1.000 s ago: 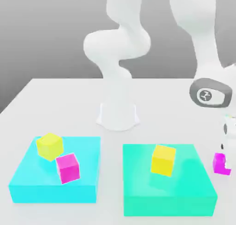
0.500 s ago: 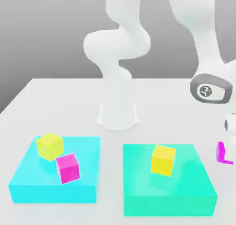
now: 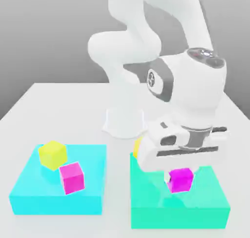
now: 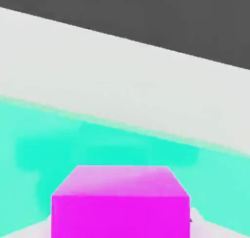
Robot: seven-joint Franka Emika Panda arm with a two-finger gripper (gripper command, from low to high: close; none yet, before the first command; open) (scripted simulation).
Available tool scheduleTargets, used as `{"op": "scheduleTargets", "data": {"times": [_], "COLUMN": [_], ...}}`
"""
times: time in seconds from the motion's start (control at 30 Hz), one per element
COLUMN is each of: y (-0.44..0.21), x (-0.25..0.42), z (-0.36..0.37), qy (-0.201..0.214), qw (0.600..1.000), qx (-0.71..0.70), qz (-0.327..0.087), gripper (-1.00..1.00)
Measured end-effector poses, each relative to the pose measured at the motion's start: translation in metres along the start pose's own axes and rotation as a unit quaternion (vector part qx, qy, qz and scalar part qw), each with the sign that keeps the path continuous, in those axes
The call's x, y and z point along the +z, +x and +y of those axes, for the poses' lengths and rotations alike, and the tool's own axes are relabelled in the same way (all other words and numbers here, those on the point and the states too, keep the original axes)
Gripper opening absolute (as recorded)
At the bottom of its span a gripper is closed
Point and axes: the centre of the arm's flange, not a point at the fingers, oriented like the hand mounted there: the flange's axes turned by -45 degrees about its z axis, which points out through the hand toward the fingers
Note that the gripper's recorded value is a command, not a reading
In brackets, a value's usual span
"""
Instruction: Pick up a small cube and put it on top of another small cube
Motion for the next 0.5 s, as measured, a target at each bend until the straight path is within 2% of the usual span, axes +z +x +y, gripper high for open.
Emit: {"op": "scheduleTargets", "data": {"times": [0.17,0.23,0.37,0.4,0.5], "y": [-0.019,-0.027,-0.032,-0.032,-0.032], "x": [-0.022,-0.033,0.006,0.014,0.014], "z": [0.117,0.160,0.184,0.184,0.184], "qy": [0.013,0.030,0.039,0.039,0.039], "qw": [0.967,0.941,0.921,0.920,0.920], "qx": [0.253,0.337,0.387,0.389,0.389], "qz": [-0.023,-0.007,0.004,0.004,0.004], "gripper": [-1.00,-1.00,-1.00,1.00,1.00]}}
